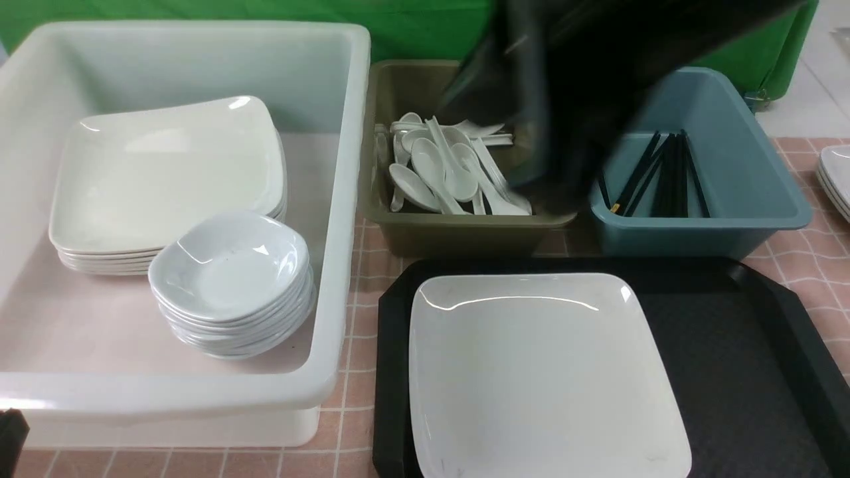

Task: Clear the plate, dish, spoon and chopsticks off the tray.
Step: Use the left arm to grab a plate from the dinner plate

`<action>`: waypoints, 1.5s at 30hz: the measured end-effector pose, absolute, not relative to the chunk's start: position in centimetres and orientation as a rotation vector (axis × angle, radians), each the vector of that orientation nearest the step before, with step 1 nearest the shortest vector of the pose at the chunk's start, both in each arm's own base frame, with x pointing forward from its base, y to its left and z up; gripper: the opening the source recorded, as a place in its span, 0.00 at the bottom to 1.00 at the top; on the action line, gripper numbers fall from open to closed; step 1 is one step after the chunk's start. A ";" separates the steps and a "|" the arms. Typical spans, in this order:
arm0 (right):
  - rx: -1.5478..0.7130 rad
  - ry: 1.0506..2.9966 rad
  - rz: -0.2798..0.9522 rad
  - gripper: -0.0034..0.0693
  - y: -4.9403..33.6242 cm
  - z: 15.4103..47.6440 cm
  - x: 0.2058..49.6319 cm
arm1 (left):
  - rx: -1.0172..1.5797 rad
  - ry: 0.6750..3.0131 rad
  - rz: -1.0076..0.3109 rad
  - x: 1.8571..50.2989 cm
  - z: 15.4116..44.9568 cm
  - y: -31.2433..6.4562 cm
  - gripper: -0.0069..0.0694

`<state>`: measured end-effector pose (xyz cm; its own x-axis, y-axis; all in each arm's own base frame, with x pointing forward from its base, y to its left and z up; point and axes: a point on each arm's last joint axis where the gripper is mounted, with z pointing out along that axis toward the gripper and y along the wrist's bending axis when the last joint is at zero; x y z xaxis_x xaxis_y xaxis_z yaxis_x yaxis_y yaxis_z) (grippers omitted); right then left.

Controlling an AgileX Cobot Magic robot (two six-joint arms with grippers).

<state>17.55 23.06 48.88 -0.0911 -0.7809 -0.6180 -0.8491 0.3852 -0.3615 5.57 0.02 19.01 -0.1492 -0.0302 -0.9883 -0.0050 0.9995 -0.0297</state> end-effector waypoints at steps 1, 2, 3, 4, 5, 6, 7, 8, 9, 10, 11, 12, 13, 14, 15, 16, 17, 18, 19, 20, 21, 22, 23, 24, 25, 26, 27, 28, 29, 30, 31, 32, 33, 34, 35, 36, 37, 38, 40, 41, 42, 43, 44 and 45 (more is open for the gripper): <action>-1.377 1.882 0.115 0.09 21.9 49.3 17.2 | -0.026 1.720 -0.022 5.6 19.0 0.0 0.12; -1.321 1.889 0.119 0.09 20.1 50.1 16.7 | -0.026 1.720 -0.022 5.6 19.0 0.0 0.12; -1.290 1.905 0.112 0.09 18.9 50.2 16.5 | -0.026 1.720 -0.022 5.6 19.0 0.0 0.12; -1.244 1.928 0.108 0.09 17.5 50.2 16.3 | -0.026 1.720 -0.022 5.6 19.0 0.0 0.12; -1.199 1.956 0.099 0.09 16.1 50.1 16.1 | -0.026 1.720 -0.022 5.6 19.0 0.0 0.12; -1.185 1.956 0.099 0.09 15.8 50.3 16.0 | -0.026 1.720 -0.022 5.6 19.0 0.0 0.12; -1.101 2.032 0.072 0.09 13.7 49.3 16.0 | -0.026 1.720 -0.022 5.6 19.0 0.0 0.12; -1.099 2.036 0.072 0.09 13.5 49.2 15.9 | -0.026 1.720 -0.022 5.6 19.0 0.0 0.12; -1.027 2.107 0.045 0.09 11.9 48.0 15.8 | -0.026 1.720 -0.022 5.6 19.0 0.0 0.12; -0.954 2.172 0.018 0.09 10.3 46.8 15.7 | -0.026 1.720 -0.022 5.6 19.0 0.0 0.12; -0.929 2.220 0.001 0.09 9.8 45.7 15.8 | -0.026 1.720 -0.021 5.6 19.0 0.0 0.12; -0.907 2.231 -0.005 0.09 9.3 45.5 15.7 | -0.026 1.720 -0.021 5.6 19.0 0.0 0.12; -0.858 2.290 -0.025 0.09 8.5 44.0 15.7 | -0.026 1.720 -0.021 5.6 19.0 0.0 0.12; -0.775 2.391 -0.041 0.09 7.4 40.9 16.0 | -0.026 1.720 -0.021 5.6 19.0 0.0 0.12; -0.726 2.445 -0.035 0.09 6.8 39.1 16.2 | -0.026 1.720 -0.021 5.6 19.0 0.0 0.12; -0.677 2.502 -0.017 0.09 6.4 37.2 16.4 | -0.032 1.721 -0.013 5.6 19.0 0.0 0.12; -0.627 2.553 0.004 0.09 6.0 35.6 16.6 | -0.023 1.720 -0.018 5.6 19.0 0.0 0.12; -0.599 2.605 0.040 0.09 5.9 34.0 16.7 | -0.020 1.720 -0.013 5.6 19.0 0.0 0.12; -0.551 2.662 0.090 0.09 5.7 32.0 16.9 | -0.018 1.717 -0.011 5.6 19.0 0.0 0.12; -0.507 2.710 0.149 0.09 5.4 30.2 17.1 | -0.027 1.708 -0.022 5.6 19.1 0.0 0.12; -0.465 2.743 0.215 0.09 5.2 28.4 17.3 | -0.056 1.691 -0.057 5.6 19.3 0.0 0.12; -0.417 2.785 0.284 0.09 5.0 26.9 17.5 | -0.101 1.671 -0.110 5.6 19.4 -0.1 0.12; -0.371 2.811 0.340 0.09 4.8 25.7 17.8 | -0.177 1.640 -0.199 5.6 19.7 -0.2 0.12; -0.350 2.834 0.401 0.09 4.6 24.8 18.0 | -0.227 1.606 -0.292 5.7 20.0 -0.2 0.12; -0.311 2.856 0.481 0.09 4.5 24.0 18.3 | -0.354 1.556 -0.397 5.7 20.3 -0.3 0.12; -0.280 2.861 0.558 0.09 4.4 23.5 18.7 | -0.455 1.513 -0.509 5.7 20.5 -0.2 0.12; -0.252 2.853 0.630 0.09 4.3 23.2 19.1 | -0.567 1.456 -0.628 5.7 20.8 -0.2 0.12; -0.227 2.837 0.684 0.09 4.4 23.1 19.4 | -0.640 1.421 -0.706 5.7 20.9 -0.2 0.12; -0.200 2.823 0.746 0.09 4.4 22.8 19.9 | -0.722 1.370 -0.792 5.6 21.0 -0.1 0.12; -0.175 2.817 0.784 0.09 4.3 22.5 20.4 | -0.773 1.322 -0.842 5.6 21.3 0.1 0.12; -0.163 2.812 0.803 0.09 4.3 22.3 20.6 | -0.808 1.281 -0.875 5.6 21.4 0.2 0.12; -0.160 2.815 0.807 0.09 4.3 22.2 20.7 | -0.813 1.269 -0.878 5.6 21.5 0.3 0.12; -0.154 2.816 0.817 0.09 4.3 22.0 20.9 | -0.834 1.244 -0.898 5.6 21.6 0.4 0.12; -0.145 2.824 0.825 0.09 4.3 21.7 21.0 | -0.867 1.197 -0.931 5.5 21.8 0.6 0.12; -0.144 2.827 0.826 0.09 4.3 21.7 21.1 | -0.869 1.192 -0.934 5.5 21.8 0.6 0.12; -0.138 2.831 0.825 0.09 4.2 21.5 21.2 | -0.862 1.186 -0.947 5.4 22.3 0.5 0.12; -0.135 2.832 0.822 0.10 4.2 21.4 21.3 | -0.831 1.196 -0.946 5.3 23.2 0.3 0.12; -0.134 2.832 0.820 0.11 4.2 21.3 21.4 | -0.786 1.204 -0.941 5.0 24.4 0.1 0.12; -0.134 2.828 0.814 0.14 4.2 21.4 21.7 | -0.717 1.216 -0.923 4.5 26.5 -0.1 0.12; -0.133 2.821 0.808 0.19 4.1 21.5 22.0 | -0.646 1.250 -0.880 4.0 28.7 -0.4 0.12; -0.136 2.816 0.801 0.22 4.1 21.6 22.3 | -0.617 1.272 -0.864 3.9 29.9 -0.5 0.12; -0.140 2.815 0.796 0.25 4.1 21.7 22.6 | -0.585 1.324 -0.830 3.7 31.3 -0.7 0.12; -0.141 2.813 0.789 0.29 4.0 21.8 23.0 | -0.559 1.394 -0.792 3.8 32.5 -0.9 0.12; -0.142 2.812 0.777 0.35 3.9 22.0 23.5 | -0.530 1.492 -0.738 4.4 33.4 -1.1 0.12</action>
<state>23.46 3.94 22.00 -0.9711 -0.0345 -0.2363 -0.1509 0.8556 0.4952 4.42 -1.12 33.43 -0.0667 -0.7208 -0.6900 0.1114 0.6818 -0.7230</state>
